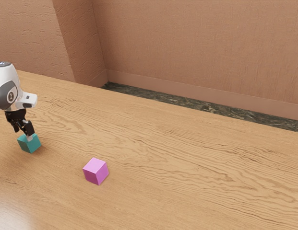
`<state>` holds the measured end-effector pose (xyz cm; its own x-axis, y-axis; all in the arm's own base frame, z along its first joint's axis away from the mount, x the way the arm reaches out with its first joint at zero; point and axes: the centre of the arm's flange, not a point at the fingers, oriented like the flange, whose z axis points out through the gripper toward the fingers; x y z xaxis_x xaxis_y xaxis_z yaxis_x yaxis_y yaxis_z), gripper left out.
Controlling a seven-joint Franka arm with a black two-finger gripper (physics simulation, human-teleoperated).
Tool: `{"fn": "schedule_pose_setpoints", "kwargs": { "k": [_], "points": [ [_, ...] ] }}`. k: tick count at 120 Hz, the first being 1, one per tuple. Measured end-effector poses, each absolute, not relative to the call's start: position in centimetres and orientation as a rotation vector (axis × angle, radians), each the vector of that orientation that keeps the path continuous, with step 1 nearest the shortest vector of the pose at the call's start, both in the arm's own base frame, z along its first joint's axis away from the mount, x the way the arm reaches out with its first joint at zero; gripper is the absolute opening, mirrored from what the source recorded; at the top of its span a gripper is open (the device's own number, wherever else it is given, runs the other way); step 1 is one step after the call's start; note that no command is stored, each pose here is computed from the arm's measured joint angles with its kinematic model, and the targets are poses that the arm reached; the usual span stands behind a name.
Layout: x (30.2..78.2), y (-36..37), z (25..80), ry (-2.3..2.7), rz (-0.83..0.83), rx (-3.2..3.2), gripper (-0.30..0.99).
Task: Pick up the blue block with one arm, and put the blue block on the pink block with one arm
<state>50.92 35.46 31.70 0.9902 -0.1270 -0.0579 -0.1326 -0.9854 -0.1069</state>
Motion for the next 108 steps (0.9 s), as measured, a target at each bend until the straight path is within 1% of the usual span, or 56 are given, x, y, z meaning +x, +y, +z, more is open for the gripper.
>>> {"fn": "schedule_pose_setpoints", "kwargs": {
  "k": [36, 69, 108],
  "points": [
    [51.0, 35.2, 31.5, 0.216, 0.082, -3.034, 0.69],
    [50.0, 36.6, 29.8, 0.187, 0.150, -3.062, 0.69],
    [50.8, 37.2, 29.2, 0.175, 0.114, -3.075, 0.69]
  ]
}}
